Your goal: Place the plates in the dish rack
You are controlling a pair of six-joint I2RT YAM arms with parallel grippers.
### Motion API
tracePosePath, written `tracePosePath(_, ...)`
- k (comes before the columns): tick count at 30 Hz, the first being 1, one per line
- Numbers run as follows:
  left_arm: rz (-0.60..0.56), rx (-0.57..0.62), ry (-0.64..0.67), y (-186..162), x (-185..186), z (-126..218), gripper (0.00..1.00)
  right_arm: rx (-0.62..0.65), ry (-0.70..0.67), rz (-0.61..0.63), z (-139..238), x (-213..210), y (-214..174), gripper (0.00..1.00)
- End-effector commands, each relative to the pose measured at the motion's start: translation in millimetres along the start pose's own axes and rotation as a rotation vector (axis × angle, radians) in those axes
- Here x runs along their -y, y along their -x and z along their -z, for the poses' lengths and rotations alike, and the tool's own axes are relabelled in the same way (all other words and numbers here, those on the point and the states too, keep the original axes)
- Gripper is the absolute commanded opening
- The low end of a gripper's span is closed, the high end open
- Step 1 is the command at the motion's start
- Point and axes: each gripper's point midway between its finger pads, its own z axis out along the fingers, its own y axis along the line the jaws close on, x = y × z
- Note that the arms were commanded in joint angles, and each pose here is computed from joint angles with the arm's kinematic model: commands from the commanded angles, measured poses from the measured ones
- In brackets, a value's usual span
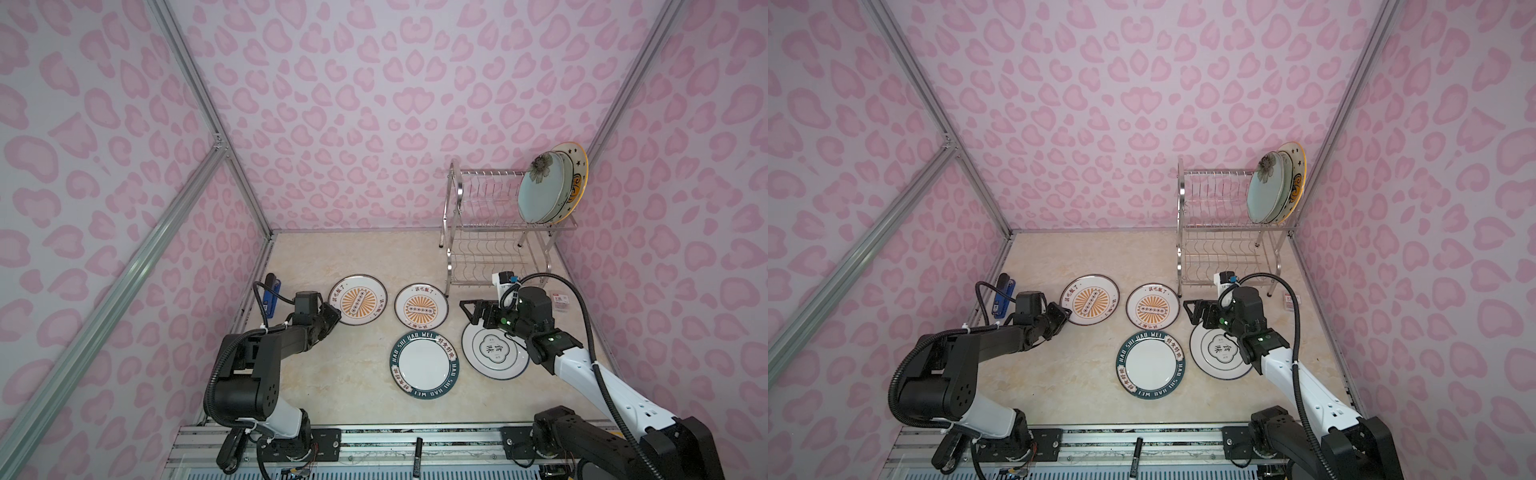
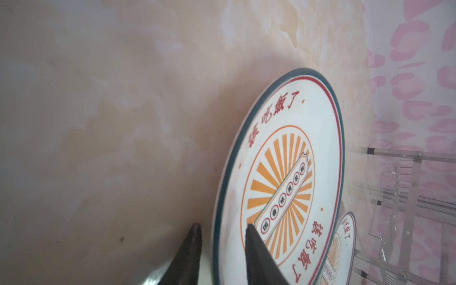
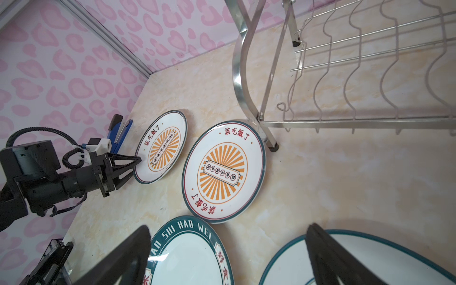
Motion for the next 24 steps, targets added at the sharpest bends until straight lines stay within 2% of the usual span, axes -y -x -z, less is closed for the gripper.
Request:
tracePosePath(1, 0.027, -0.038, -0.023, -11.3, 0.8, 0.7, 0.34, -0.005, -0.003, 0.002, 0.4, 1.3, -2.9, 0.97)
tracePosePath(8, 0.016, -0.055, -0.024, -20.0, 7.3, -3.3, 0.31, -0.004, 0.002, -0.003, 0.1, 0.6, -2.9, 0.97)
tracePosePath(11, 0.017, -0.062, -0.028, -21.8, 8.3, -7.9, 0.23, -0.002, -0.002, -0.002, 1.0, 1.3, -2.8, 0.97)
tracePosePath(18, -0.007, -0.043, 0.013, -19.4, 2.6, -7.2, 0.12, 0.006, -0.012, 0.002, 5.6, 3.3, -1.3, 0.97)
tracePosePath(24, -0.016, -0.035, 0.008, -14.9, 8.9, -5.1, 0.07, 0.011, -0.015, -0.004, 5.7, 4.5, -0.1, 0.97)
